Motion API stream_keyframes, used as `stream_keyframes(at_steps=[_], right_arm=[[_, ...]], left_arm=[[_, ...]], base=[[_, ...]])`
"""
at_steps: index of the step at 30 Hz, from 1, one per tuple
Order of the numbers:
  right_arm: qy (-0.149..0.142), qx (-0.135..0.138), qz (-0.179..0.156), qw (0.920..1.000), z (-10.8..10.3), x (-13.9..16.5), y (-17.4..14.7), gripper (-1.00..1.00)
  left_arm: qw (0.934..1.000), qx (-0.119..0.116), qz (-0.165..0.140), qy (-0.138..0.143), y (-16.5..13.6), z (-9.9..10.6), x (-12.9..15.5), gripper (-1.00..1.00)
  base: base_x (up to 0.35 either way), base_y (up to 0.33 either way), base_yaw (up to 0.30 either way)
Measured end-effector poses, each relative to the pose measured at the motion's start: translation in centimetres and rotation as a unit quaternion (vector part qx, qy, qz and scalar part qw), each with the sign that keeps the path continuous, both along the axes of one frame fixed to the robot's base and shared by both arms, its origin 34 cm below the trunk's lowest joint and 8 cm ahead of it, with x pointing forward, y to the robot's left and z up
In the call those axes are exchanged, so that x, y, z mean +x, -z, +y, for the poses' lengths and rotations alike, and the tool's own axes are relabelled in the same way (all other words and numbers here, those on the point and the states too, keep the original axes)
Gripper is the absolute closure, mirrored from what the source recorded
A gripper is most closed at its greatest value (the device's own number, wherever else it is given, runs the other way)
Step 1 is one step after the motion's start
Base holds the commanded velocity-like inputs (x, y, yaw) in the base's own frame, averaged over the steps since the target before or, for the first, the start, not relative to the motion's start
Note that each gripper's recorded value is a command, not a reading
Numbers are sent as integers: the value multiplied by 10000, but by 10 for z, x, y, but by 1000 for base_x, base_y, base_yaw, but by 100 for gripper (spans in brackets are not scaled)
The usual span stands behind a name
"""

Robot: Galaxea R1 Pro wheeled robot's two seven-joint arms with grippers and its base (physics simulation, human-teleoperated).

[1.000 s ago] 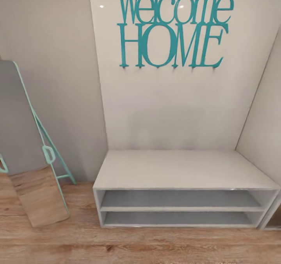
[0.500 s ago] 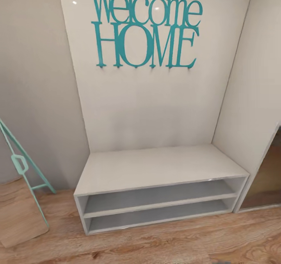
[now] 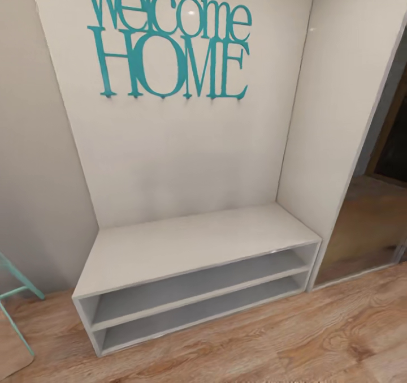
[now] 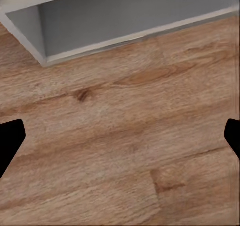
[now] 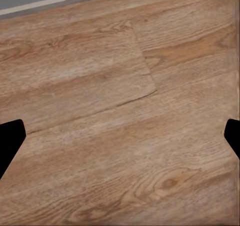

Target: Pick up the two gym shoes and the two sandals from the corridor floor and place them onto the hallstand (shoe rack) in the corridor, making sure they are on the rack and not on the floor. Arrange them so the two gym shoes are next to each other and the two sandals are next to each other.

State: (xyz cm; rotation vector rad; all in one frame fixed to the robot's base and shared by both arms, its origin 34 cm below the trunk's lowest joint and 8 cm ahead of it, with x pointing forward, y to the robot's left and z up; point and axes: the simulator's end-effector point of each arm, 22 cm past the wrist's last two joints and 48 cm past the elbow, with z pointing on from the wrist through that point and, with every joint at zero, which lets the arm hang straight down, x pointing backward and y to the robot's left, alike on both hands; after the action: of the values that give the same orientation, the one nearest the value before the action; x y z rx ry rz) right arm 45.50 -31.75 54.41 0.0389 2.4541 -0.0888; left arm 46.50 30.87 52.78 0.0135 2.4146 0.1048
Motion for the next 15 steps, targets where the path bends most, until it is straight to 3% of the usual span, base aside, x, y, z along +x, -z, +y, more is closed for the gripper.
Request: stream_keyframes(at_steps=[6, 15], right_arm=[[-1, 22, -13, 10000, 3, 0, 0, -100], [0, 31, -19, 10000, 4, 0, 0, -100]], left_arm=[[10000, -6, 4, 1, 1, -1, -1, -100], [10000, -11, 8, 1, 1, -2, -1, -100]], base=[[-78, -239, -298], [-203, -214, -298]])
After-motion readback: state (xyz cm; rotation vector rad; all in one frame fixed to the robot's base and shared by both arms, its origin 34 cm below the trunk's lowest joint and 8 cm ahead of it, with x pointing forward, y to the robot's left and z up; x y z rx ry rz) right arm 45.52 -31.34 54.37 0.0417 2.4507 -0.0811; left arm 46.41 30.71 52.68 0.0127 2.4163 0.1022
